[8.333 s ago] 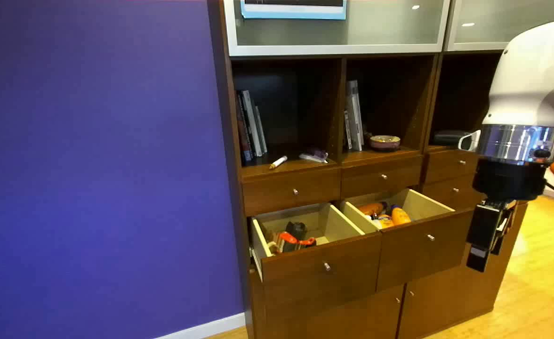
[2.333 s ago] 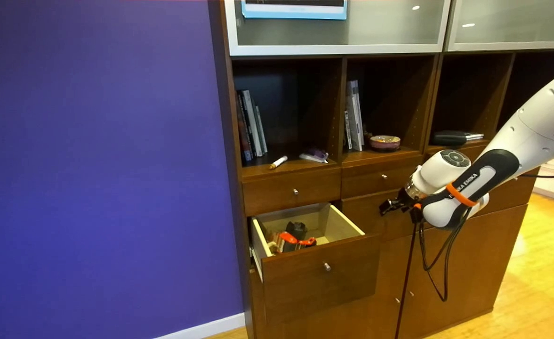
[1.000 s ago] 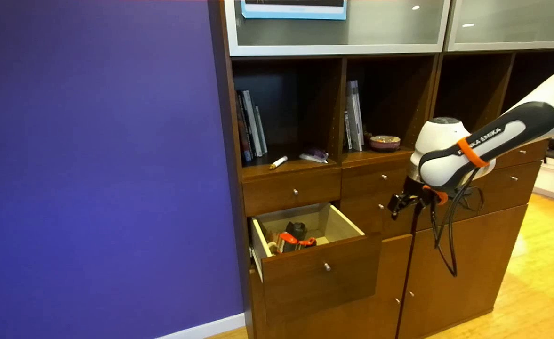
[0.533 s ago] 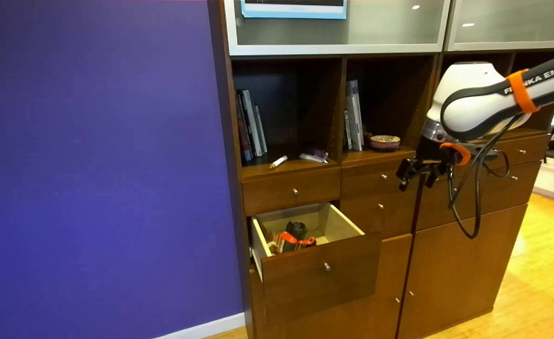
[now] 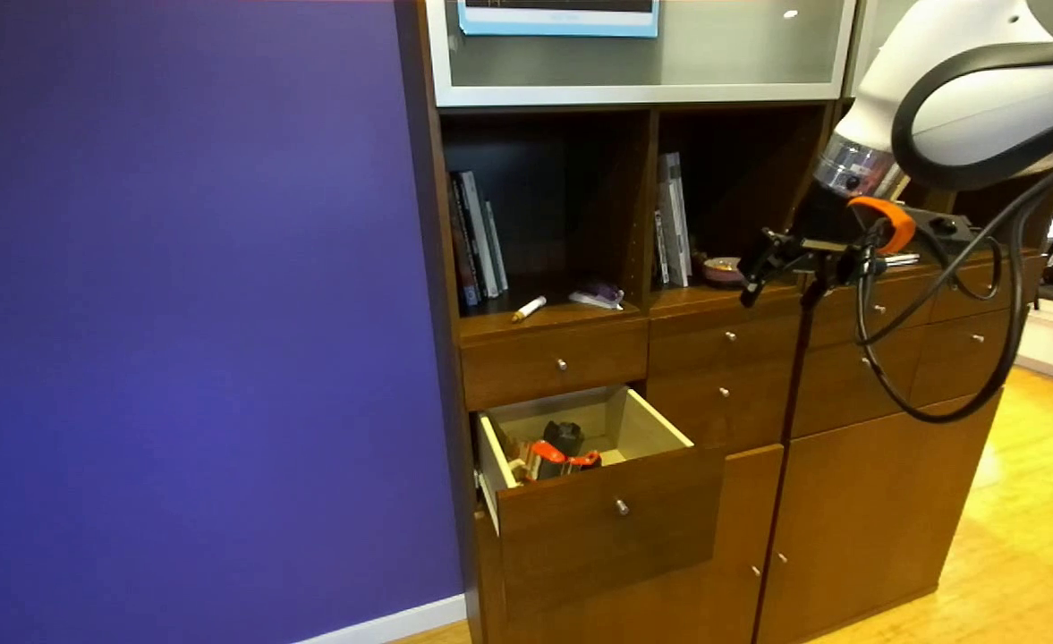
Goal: Close the open drawer on the right
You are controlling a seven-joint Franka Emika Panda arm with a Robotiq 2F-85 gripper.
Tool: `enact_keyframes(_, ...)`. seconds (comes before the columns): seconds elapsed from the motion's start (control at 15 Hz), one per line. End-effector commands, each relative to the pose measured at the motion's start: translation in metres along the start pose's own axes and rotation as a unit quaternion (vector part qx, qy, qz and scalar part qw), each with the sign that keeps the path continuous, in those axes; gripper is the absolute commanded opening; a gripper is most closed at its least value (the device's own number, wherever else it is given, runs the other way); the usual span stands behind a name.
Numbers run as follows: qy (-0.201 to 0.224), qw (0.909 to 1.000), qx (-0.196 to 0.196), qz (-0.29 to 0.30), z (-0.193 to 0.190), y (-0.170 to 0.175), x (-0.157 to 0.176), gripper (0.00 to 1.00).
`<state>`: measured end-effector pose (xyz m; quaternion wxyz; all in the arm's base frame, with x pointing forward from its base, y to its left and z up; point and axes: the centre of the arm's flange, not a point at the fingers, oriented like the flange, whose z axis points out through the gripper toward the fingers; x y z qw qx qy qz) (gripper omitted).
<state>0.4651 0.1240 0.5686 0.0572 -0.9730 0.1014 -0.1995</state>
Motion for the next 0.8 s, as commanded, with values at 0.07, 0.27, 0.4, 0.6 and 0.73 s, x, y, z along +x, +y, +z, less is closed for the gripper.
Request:
enact_keyframes(0.07, 0.012, 0.9999, 0.003, 0.008, -0.014, -0.015, -0.017, 1.0)
enact_keyframes(0.27, 0.018, 0.9998, 0.002, 0.013, -0.021, -0.017, -0.028, 1.0)
enact_keyframes(0.4, 0.018, 0.9997, 0.002, 0.015, -0.018, -0.015, -0.028, 1.0)
enact_keyframes(0.6, 0.018, 0.9997, 0.001, 0.015, -0.017, -0.014, -0.029, 1.0)
enact_keyframes(0.73, 0.018, 0.9997, 0.001, 0.015, -0.017, -0.014, -0.029, 1.0)
